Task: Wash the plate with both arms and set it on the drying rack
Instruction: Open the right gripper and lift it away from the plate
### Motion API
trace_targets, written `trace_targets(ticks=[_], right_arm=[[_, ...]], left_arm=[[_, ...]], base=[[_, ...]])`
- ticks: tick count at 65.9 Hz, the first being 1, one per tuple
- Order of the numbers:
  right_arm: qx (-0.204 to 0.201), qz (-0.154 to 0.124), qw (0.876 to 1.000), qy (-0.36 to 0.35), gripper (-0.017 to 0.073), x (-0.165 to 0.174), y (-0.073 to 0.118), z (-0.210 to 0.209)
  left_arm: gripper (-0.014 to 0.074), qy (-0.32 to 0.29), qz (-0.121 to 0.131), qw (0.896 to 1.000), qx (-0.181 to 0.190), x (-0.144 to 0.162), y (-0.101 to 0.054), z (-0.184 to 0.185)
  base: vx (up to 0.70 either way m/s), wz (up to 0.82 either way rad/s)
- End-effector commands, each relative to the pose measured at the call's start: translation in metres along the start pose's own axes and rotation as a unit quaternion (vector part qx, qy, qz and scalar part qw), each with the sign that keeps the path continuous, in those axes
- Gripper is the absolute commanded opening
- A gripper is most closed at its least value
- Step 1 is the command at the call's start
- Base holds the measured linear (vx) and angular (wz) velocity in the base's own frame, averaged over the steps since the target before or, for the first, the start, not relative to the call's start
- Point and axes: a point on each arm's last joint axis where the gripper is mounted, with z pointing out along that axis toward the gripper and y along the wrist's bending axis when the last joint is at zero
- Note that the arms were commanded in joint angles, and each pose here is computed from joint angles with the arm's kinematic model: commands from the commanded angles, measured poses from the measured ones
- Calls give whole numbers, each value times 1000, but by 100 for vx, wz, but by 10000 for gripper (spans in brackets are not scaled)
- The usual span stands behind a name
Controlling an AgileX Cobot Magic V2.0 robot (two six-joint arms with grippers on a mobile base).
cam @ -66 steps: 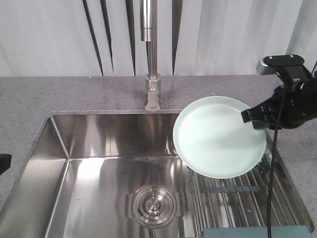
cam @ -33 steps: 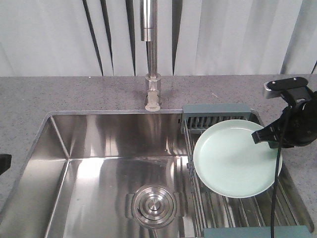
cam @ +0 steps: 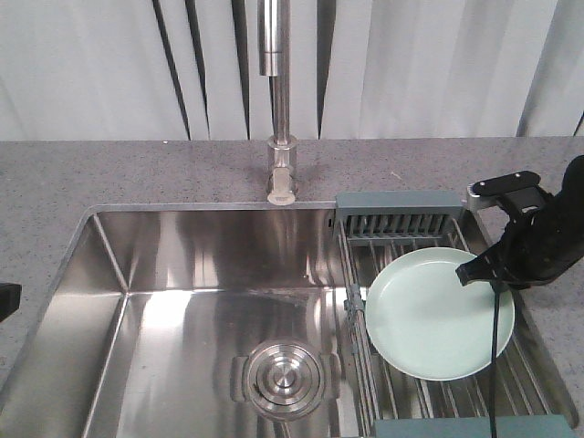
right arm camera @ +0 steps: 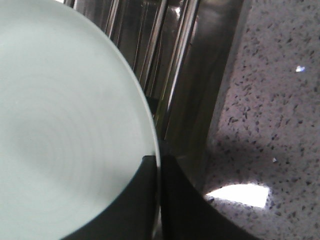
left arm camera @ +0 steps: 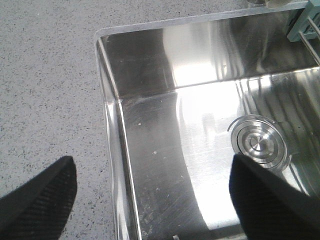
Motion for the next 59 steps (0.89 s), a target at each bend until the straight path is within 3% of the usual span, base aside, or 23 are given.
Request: trace_targets(ticks=[1, 25, 43, 59], right_arm=[[16, 10, 999, -51, 36, -10, -4, -19], [17, 28, 997, -63, 315, -5, -2, -46], [-6, 36, 994, -99, 344, 10, 10, -99], [-41, -24, 990, -132, 343, 25, 45, -142]], left_arm=[[585, -43, -4, 999, 7, -11, -1, -6], [585, -43, -4, 999, 7, -11, -1, -6], [585, -43, -4, 999, 7, -11, -1, -6], [585, -43, -4, 999, 7, -11, -1, -6]], base=[[0, 0], [0, 0], [0, 0], [0, 0]])
